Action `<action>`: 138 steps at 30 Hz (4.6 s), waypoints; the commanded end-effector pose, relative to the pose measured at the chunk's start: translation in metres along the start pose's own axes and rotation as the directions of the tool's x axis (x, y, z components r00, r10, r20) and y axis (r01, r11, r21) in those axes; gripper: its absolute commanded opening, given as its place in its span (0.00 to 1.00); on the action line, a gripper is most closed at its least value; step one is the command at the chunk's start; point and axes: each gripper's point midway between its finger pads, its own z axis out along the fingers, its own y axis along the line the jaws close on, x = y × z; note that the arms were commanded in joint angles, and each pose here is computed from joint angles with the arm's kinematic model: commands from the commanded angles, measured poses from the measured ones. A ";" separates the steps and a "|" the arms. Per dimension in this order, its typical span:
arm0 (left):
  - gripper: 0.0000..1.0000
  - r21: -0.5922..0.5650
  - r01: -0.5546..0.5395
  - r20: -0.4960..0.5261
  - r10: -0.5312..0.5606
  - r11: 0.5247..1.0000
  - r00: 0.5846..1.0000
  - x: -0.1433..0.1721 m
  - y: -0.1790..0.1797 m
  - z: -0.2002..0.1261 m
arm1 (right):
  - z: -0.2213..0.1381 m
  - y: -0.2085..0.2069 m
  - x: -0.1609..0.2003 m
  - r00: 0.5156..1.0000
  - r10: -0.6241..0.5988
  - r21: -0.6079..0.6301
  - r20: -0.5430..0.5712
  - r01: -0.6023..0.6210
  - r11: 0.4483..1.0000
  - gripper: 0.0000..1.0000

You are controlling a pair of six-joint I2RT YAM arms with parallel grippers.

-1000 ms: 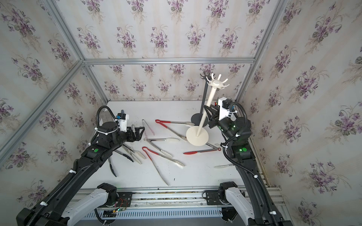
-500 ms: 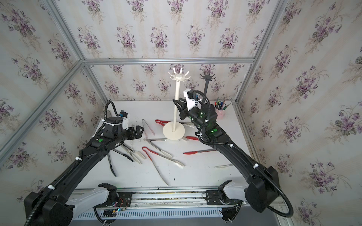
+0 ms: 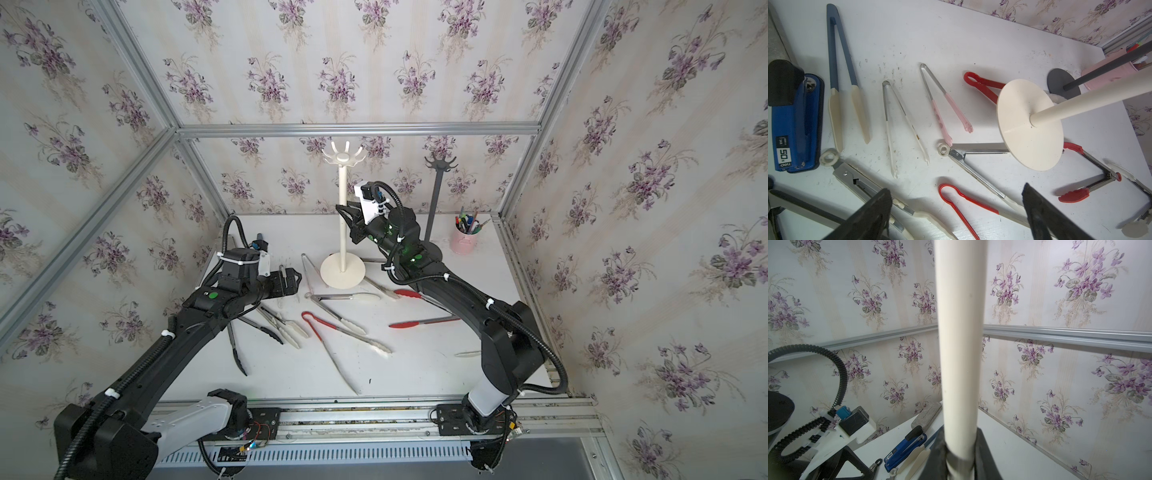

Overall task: Hang food tongs on kitchen utensil racks
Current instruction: Place the rack at the center of the board.

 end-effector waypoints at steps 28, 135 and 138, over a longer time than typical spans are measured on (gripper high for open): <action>0.99 -0.034 -0.057 0.012 0.057 0.998 0.998 0.001 0.007 -0.009 | 0.037 -0.025 0.033 0.992 0.118 0.011 0.044 -0.119 0.993 0.00; 0.99 -0.020 0.037 -0.128 -0.039 0.999 0.991 0.010 0.011 0.017 | 0.031 -0.030 0.069 1.000 -0.014 0.155 -0.004 0.015 0.988 0.66; 0.99 -0.018 0.044 -0.130 -0.046 0.999 0.990 0.009 0.010 0.019 | 0.022 -0.026 0.063 1.000 -0.009 0.147 -0.012 0.011 0.989 0.74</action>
